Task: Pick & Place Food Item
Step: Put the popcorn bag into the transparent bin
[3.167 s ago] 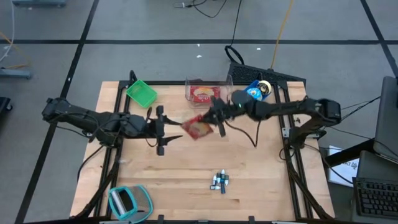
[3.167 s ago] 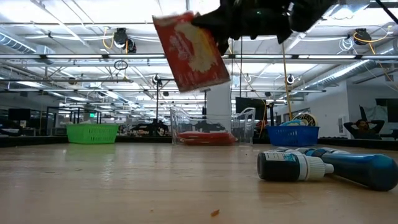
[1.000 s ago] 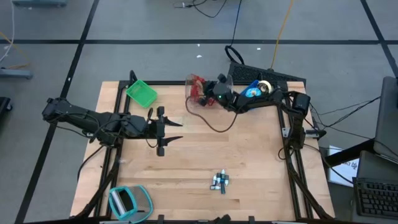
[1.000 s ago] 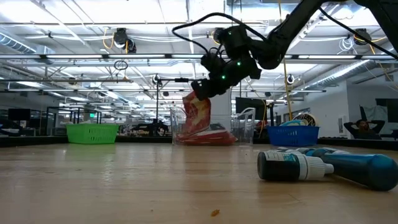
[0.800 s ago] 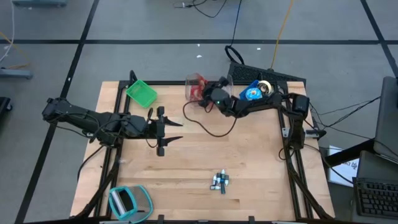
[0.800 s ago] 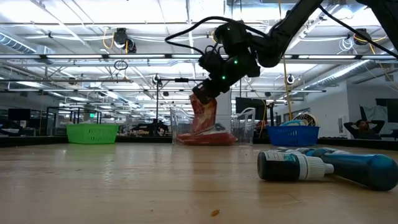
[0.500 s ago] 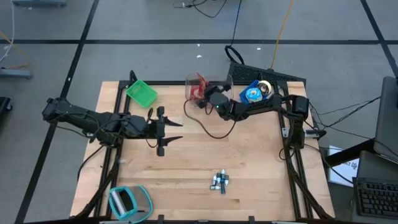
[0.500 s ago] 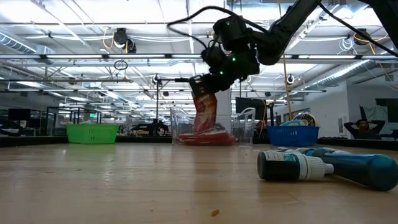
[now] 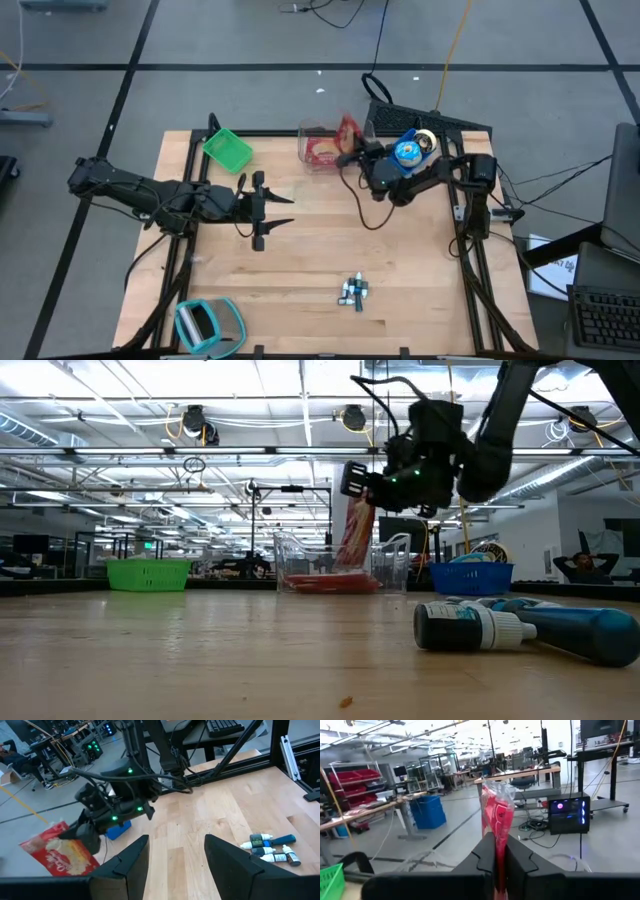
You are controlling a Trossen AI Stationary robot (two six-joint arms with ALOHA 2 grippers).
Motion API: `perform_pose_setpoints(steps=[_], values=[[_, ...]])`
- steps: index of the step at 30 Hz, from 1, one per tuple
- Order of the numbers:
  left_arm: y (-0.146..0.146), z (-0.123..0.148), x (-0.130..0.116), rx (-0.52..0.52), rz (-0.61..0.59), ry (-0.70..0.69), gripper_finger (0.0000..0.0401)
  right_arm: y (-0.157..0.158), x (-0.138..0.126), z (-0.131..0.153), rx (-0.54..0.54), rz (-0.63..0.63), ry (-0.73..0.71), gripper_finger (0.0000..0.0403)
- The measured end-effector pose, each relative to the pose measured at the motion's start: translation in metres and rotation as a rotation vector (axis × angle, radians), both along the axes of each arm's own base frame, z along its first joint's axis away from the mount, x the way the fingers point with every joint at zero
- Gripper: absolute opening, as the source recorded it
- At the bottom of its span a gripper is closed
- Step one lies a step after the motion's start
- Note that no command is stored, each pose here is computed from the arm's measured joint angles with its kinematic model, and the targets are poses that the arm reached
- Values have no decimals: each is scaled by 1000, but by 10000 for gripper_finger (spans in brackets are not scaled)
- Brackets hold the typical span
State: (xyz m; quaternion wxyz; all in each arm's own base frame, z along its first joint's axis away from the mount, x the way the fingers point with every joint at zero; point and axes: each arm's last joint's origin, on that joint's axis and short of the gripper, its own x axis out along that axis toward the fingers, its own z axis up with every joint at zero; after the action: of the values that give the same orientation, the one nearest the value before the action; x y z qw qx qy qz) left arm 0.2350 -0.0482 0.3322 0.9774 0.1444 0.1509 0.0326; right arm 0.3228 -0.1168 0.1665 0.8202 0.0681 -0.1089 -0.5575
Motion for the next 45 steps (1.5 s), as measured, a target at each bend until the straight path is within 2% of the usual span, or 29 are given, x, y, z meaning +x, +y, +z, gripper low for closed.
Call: perform_pose_setpoints(steps=[5,10,13,18,22,27,35,39,41,45], values=[[0,0,0,0,0,0,191,7,-1,-6,7,27,48,9],[0,0,0,0,0,0,191,9,3,-15,27,129,161,25],[0,0,0,0,0,1,191,9,3,-20,21,130,261,48],[0,0,0,0,0,1,191,16,5,-23,-56,145,466,106],[0,0,0,0,0,1,191,24,7,-23,-115,163,569,144],[0,0,0,0,0,1,191,37,8,-18,-71,250,548,163],[0,0,0,0,0,0,191,30,-14,6,232,448,468,164],[0,0,0,0,0,1,191,22,-28,25,330,568,395,164],[0,0,0,0,0,0,191,16,-35,35,347,608,357,164],[0,0,0,0,0,0,191,2,-47,47,341,556,344,164]])
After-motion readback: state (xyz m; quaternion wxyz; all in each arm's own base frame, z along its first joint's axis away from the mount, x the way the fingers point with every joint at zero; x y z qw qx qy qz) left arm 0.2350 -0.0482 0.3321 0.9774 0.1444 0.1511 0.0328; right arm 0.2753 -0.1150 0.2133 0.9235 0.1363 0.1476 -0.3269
